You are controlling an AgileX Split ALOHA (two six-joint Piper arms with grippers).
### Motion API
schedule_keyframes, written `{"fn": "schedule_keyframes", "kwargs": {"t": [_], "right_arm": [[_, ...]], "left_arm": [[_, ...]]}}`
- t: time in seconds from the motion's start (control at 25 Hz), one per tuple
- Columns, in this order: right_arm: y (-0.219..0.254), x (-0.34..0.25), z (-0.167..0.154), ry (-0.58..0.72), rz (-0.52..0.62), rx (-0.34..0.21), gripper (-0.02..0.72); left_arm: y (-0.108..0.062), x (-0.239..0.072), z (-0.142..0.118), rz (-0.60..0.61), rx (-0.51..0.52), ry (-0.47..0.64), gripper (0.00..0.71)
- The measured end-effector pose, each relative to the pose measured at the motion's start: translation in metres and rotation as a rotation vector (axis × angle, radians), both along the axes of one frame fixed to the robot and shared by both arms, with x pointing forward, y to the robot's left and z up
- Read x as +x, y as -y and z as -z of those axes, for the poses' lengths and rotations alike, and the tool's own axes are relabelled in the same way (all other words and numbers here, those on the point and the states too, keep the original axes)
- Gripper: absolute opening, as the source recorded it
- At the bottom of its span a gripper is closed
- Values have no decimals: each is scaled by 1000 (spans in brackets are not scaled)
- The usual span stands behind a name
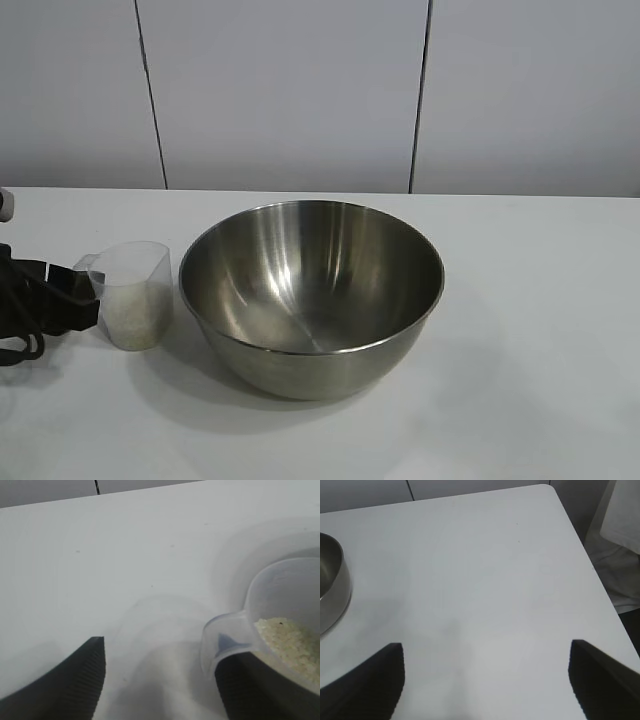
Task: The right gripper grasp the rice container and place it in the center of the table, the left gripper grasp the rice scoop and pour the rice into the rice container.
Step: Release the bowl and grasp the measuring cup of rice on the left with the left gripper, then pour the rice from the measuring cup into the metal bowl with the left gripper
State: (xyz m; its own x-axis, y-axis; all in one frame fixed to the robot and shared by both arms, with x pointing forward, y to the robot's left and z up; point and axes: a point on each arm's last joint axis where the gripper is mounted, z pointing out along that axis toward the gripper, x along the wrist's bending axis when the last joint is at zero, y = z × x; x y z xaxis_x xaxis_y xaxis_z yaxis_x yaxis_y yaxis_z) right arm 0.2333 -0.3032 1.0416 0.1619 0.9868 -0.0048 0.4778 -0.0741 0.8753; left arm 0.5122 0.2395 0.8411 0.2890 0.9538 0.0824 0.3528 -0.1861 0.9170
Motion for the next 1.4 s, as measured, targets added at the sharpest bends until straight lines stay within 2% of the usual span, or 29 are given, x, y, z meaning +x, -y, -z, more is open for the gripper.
{"fn": "schedule_keyframes", "kwargs": {"t": [0.12,0.2,0.28,0.32,0.44,1.0,1.4], "right_arm": [[0,0,0,0,0,0,610],[0,0,0,0,0,0,610],[0,0,0,-1,0,0,610],[0,0,0,-1,0,0,610],[0,0,0,-1,0,0,610],[0,0,0,-1,0,0,610],[0,0,0,1,0,0,610]], "left_arm": [[0,0,0,6,0,0,424],[1,0,0,7,0,0,319],[1,0,0,17,0,0,150],[2,-1,0,25,0,0,94],[4,0,0,51,0,5,24],[7,1,-7,86,-2,25,8],[12,11,-69,122,4,213,8]]}}
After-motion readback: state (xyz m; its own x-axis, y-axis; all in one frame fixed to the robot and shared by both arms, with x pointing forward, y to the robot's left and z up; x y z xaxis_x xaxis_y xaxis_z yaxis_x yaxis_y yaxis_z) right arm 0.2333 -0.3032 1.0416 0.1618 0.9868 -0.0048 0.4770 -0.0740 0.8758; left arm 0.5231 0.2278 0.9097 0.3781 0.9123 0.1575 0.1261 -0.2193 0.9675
